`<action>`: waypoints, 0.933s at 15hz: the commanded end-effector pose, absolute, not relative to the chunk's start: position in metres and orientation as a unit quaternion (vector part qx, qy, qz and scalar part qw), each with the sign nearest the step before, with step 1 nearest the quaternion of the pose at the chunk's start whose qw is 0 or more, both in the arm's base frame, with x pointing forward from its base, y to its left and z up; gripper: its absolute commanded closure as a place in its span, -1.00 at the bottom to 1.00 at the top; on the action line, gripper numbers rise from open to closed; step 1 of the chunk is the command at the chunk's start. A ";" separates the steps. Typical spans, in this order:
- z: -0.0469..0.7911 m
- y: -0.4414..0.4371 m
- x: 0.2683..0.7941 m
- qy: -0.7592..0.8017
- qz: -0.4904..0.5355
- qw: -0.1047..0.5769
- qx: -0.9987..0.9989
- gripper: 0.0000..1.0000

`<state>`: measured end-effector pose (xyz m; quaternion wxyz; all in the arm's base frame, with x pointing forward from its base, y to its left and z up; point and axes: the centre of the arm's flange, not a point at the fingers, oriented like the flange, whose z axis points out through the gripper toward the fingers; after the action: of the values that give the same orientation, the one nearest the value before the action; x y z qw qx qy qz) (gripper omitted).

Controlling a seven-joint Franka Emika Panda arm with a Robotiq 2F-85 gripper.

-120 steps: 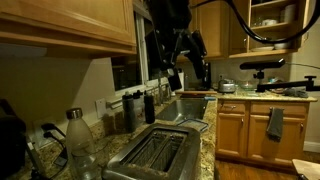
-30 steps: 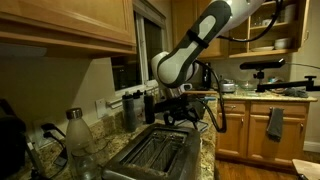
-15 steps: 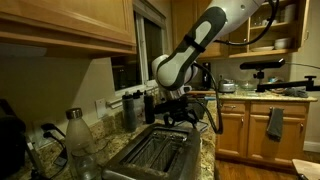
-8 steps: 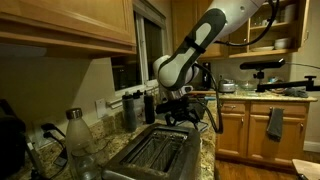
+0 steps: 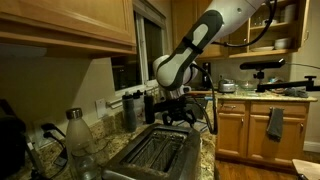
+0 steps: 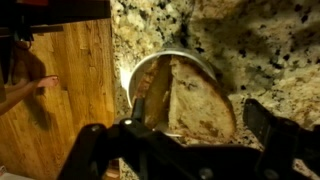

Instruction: Put one slice of bread in each of the slots on the toaster

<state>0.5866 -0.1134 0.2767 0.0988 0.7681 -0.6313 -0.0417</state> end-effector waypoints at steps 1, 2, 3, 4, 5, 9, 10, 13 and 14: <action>0.278 -0.119 0.598 -0.629 -0.035 0.079 0.773 -1.00; 0.278 -0.120 0.599 -0.628 -0.035 0.079 0.774 -1.00; 0.277 -0.120 0.601 -0.627 -0.036 0.079 0.775 -1.00; 0.276 -0.120 0.602 -0.626 -0.036 0.079 0.775 -1.00; 0.275 -0.120 0.602 -0.625 -0.037 0.079 0.775 -1.00; 0.268 -0.121 0.603 -0.623 -0.043 0.082 0.776 -1.00; 0.266 -0.122 0.603 -0.624 -0.046 0.083 0.776 -1.00; 0.258 -0.124 0.601 -0.624 -0.053 0.085 0.775 -1.00; 0.257 -0.124 0.600 -0.624 -0.055 0.085 0.775 -1.00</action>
<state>0.6002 -0.1172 0.2607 0.0934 0.7735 -0.6249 -0.0490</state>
